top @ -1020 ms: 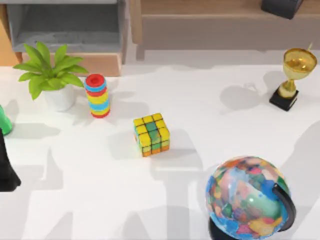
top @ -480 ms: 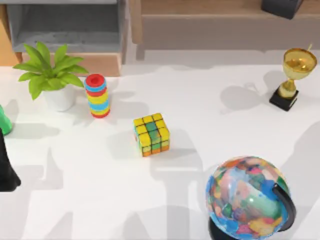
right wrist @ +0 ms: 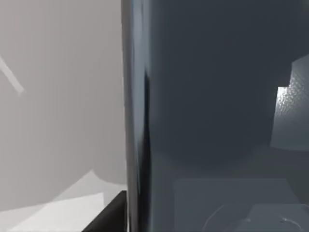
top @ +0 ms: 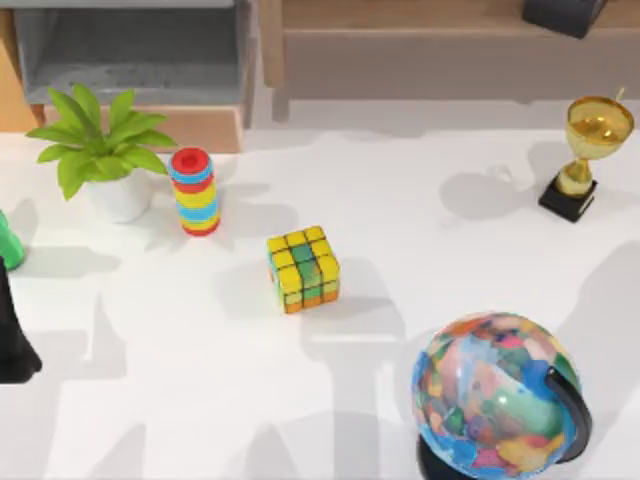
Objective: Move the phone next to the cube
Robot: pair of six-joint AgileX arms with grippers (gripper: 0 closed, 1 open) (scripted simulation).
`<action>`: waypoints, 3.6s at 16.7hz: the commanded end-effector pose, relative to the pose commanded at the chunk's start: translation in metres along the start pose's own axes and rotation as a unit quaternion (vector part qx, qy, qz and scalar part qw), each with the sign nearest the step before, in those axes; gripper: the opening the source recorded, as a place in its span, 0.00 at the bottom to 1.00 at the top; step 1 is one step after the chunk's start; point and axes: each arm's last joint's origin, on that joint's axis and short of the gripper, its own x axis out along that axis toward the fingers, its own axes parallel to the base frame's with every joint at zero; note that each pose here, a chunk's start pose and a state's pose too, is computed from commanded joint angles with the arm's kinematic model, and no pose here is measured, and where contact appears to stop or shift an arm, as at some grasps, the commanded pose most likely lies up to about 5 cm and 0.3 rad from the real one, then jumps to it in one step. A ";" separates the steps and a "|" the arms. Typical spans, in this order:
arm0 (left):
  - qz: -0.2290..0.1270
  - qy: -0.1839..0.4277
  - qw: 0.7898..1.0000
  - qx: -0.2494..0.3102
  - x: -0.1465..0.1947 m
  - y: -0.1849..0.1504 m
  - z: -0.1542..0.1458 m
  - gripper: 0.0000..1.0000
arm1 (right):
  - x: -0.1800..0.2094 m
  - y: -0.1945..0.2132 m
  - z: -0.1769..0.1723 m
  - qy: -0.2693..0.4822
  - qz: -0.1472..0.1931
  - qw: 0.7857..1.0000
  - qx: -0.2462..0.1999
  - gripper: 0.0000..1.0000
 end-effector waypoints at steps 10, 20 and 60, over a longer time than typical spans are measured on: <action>0.000 0.000 1.000 0.000 0.000 0.000 0.000 1.00 | -0.041 0.004 0.015 -0.022 -0.045 0.998 0.025 0.00; 0.000 0.000 1.000 0.000 0.000 0.000 0.000 1.00 | -0.146 0.084 0.096 -0.121 -0.118 0.968 0.184 0.00; 0.000 0.000 1.000 0.000 0.000 0.000 0.000 1.00 | -0.076 0.328 0.215 -0.017 -0.012 0.947 0.321 0.00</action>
